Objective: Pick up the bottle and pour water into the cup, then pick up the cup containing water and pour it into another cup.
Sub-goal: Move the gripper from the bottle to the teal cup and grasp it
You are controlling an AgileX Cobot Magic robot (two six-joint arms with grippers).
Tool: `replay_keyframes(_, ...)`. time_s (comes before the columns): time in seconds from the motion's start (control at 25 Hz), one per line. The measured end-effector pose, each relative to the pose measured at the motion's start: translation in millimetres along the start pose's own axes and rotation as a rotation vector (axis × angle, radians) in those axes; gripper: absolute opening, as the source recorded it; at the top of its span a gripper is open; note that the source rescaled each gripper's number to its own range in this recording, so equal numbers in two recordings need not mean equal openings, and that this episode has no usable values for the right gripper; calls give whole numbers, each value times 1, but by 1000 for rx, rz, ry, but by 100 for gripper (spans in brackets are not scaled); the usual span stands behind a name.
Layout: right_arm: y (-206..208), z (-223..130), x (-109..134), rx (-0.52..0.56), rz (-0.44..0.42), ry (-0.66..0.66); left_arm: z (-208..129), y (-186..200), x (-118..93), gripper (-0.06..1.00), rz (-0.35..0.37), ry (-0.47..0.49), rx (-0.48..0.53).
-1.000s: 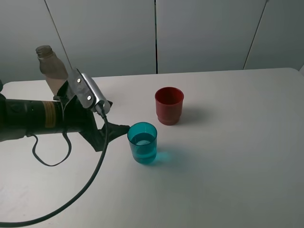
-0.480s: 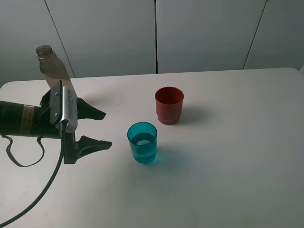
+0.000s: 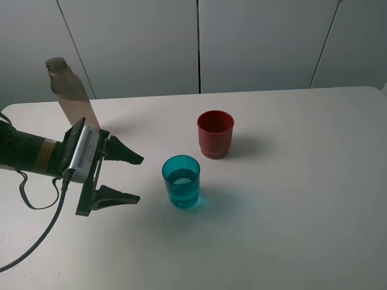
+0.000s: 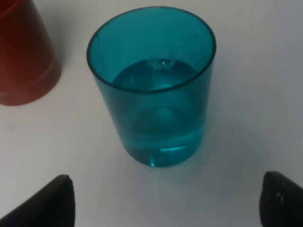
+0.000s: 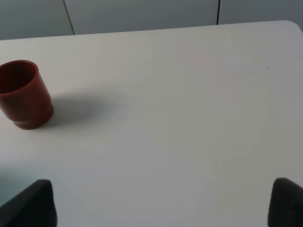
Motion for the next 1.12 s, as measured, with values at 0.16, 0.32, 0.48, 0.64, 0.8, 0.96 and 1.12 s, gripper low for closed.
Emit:
replay_keyframes(0.16,0,0,0,0,0,0,-11,-11,8,100,-3,5,-32)
replay_keyframes(0.32,0,0,0,0,0,0,-10,-18,25,100,43,13,-102)
replay_keyframes(0.48,0,0,0,0,0,0,-9,-24,28,100,7,-6,-166)
replay_keyframes(0.64,0,0,0,0,0,0,-14,-28,25,100,-28,-15,-182)
replay_keyframes(0.8,0,0,0,0,0,0,-19,-31,25,100,-36,-9,-183)
replay_keyframes(0.96,0,0,0,0,0,0,-18,-38,28,100,-54,-33,-191)
replay_keyframes(1.12,0,0,0,0,0,0,-14,-53,28,100,-93,-70,-201)
Point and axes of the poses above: a point on each arm's last joint axis where the gripper is mounted, y pointing back along that axis away from the gripper, x along the wrist's bending axis when the last joint is at zero, z = x × y, the point moved 10 cm from there along -y, pointing out along that axis toward the gripper, and after that the axes turned 10 degrees about -y, right-handed, at the moved point
